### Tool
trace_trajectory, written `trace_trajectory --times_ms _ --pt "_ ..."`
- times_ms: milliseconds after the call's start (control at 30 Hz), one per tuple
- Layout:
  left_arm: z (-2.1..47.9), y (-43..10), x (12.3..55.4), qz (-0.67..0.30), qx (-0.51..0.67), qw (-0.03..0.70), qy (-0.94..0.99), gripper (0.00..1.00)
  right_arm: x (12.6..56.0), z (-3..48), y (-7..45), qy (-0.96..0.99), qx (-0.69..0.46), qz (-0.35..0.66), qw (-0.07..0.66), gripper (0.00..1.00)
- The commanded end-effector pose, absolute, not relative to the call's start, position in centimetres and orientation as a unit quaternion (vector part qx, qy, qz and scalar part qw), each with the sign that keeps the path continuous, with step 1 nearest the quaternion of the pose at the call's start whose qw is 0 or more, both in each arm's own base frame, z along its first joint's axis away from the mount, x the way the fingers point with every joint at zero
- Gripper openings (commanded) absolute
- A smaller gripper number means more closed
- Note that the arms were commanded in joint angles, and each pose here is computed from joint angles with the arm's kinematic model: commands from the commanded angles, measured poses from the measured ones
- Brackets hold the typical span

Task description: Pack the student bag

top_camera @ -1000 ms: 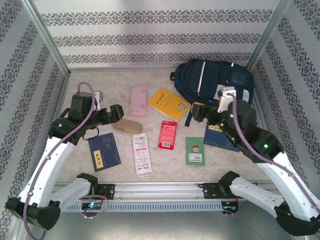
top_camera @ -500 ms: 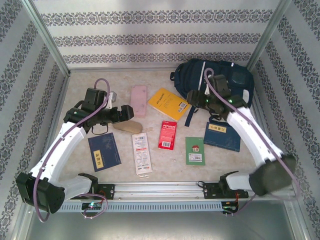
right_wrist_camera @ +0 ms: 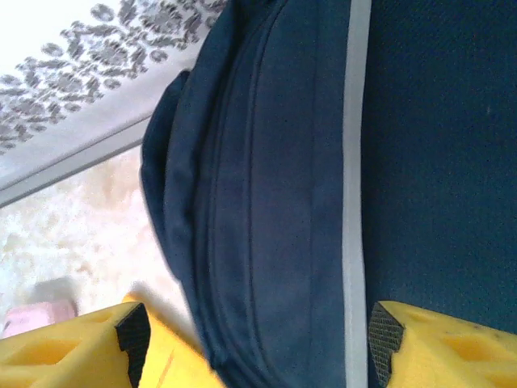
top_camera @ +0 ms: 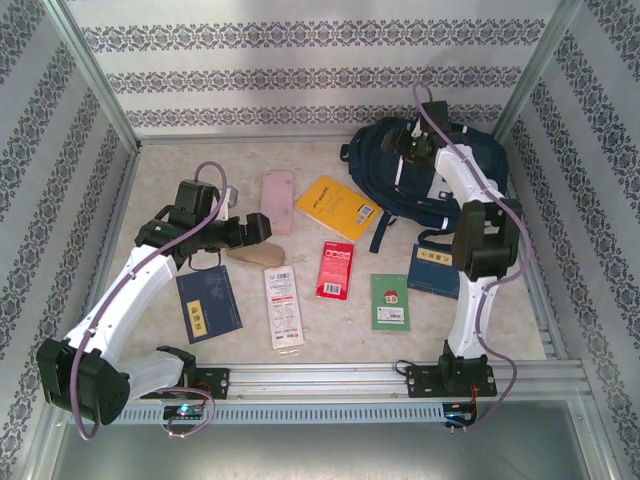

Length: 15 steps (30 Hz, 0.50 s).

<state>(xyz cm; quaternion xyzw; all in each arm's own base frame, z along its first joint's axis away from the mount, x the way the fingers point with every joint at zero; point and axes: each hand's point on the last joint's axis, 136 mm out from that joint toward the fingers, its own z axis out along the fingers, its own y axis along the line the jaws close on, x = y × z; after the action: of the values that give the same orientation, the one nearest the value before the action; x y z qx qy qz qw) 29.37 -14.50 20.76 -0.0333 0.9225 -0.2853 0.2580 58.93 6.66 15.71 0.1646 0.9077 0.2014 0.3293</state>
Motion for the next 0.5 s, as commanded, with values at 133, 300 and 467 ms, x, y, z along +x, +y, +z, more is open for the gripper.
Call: trace_trajectory --times_ms 133,300,467 --pt "21.1 -15.5 29.8 -0.299 -0.004 0.269 0.915 0.98 61.8 13.5 7.7 0.911 0.143 0.237 0.305 0.72" --pt "20.8 -15.2 29.9 -0.290 -0.005 0.271 0.918 0.96 62.7 11.9 8.3 0.912 0.137 0.256 0.289 0.65" --pt "20.3 -15.2 30.1 -0.288 -0.007 0.265 0.920 0.95 62.7 11.7 6.8 0.913 0.149 0.244 0.292 0.57"
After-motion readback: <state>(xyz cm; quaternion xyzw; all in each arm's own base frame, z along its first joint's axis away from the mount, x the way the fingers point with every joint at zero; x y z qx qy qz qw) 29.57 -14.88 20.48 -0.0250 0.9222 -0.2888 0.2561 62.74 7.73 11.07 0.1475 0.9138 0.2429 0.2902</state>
